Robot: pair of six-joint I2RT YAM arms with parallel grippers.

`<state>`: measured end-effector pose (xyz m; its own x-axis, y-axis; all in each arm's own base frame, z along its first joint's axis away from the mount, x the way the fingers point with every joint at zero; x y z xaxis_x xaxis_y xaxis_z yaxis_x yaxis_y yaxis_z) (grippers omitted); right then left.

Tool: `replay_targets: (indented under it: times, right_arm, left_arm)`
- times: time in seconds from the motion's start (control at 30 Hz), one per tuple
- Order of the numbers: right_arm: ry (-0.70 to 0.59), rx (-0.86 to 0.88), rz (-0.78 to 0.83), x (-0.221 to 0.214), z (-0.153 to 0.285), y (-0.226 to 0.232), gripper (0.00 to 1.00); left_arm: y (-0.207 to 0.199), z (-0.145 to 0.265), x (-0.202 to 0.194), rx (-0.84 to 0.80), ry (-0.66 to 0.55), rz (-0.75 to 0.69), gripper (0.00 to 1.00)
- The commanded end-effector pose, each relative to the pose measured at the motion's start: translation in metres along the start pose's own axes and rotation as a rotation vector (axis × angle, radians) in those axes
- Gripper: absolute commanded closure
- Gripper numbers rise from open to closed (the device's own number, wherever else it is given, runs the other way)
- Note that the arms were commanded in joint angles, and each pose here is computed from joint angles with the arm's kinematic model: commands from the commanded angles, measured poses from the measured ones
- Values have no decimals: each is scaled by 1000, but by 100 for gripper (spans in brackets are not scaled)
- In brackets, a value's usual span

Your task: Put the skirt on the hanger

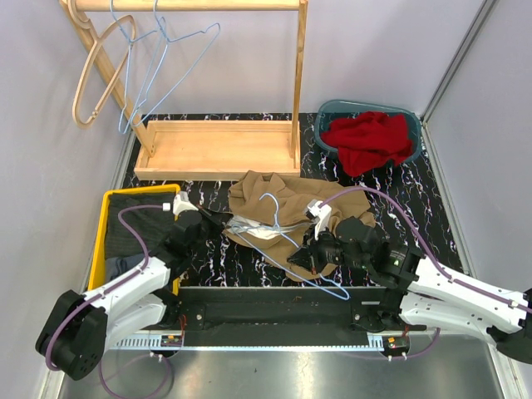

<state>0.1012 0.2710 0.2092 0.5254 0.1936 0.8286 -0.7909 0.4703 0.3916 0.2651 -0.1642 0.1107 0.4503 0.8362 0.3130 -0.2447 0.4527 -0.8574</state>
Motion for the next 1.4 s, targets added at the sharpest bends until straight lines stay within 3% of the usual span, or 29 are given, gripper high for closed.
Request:
replay_targets:
  times: [0.0, 0.57, 1.03, 1.37]
  right_arm:
    - [-94, -34, 15, 22, -2, -2, 100]
    - [-198, -26, -22, 28, -31, -8, 100]
    - [-76, -195, -24, -12, -15, -42, 100]
    - [-166, -170, 31, 23, 1, -30, 100]
  left_arm:
    - [-16, 2, 10, -62, -43, 11, 100]
    - [-20, 12, 9, -92, -27, 29, 100]
    - [-30, 21, 18, -91, -41, 10, 100]
    - [-13, 15, 15, -43, -25, -29, 100]
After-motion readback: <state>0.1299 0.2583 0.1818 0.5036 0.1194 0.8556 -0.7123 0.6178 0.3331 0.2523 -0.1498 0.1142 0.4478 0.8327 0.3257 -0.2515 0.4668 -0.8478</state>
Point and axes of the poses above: each gripper's point midway between its finger pads, its own z axis back along the fingers, its own y axis along the line the jaws close on, x = y × z, the point moved 1 cm from there along z, back along the fingers, and after that the axes turned 5 degrees about z, right-handed, at the moved point
